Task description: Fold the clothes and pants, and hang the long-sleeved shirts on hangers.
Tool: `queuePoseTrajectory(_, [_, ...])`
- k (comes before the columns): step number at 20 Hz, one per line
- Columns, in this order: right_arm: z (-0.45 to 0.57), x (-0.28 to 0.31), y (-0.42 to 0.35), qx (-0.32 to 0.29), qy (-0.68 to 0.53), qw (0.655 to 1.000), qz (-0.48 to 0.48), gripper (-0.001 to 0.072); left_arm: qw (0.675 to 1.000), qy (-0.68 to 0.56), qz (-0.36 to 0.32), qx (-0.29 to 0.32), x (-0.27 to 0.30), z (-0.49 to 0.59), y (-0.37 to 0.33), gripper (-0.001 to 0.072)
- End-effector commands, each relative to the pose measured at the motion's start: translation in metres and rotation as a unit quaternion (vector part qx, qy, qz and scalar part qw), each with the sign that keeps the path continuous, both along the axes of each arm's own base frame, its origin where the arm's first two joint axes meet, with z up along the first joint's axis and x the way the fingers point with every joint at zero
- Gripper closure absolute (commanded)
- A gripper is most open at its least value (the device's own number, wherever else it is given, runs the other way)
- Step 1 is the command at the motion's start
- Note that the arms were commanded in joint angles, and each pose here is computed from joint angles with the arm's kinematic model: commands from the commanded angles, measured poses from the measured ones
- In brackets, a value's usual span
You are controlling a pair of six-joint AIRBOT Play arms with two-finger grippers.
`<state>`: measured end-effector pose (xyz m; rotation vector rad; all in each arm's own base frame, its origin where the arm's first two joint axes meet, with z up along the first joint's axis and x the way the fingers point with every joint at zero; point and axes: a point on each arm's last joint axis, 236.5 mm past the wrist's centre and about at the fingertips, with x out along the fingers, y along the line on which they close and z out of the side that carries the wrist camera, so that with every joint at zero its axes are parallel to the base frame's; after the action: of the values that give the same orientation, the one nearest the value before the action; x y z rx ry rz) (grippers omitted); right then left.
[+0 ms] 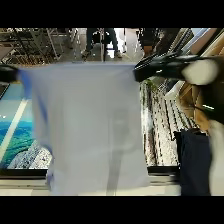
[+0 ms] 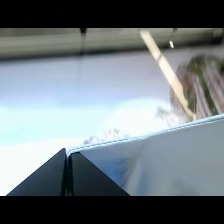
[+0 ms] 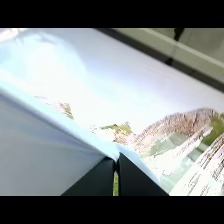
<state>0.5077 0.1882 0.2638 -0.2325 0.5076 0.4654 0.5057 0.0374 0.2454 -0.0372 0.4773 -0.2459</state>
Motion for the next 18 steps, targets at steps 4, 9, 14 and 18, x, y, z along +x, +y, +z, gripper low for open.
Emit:
queuePoseTrajectory(4, [-0.151,0.148,-0.025,0.03,-0.028,0.996,-0.084,0.0598,0.995,0.085,-0.026,-0.046,0.103,-0.142,0.01,0.0576])
queuePoseTrajectory(9, [-0.22,0.093,-0.078,0.076,0.207,0.964,-0.15,0.0288,0.964,0.265,0.012,-0.003,0.037,-0.186,0.044,0.0104])
queuePoseTrajectory(14, [-0.267,-0.042,-0.086,0.104,0.487,0.866,-0.04,0.0293,0.855,0.516,-0.004,-0.047,-0.104,-0.249,0.04,0.0649])
queuePoseTrajectory(18, [-0.292,-0.121,-0.098,0.126,0.553,0.823,-0.016,0.029,0.848,0.515,-0.012,-0.121,-0.182,-0.275,0.002,0.0316])
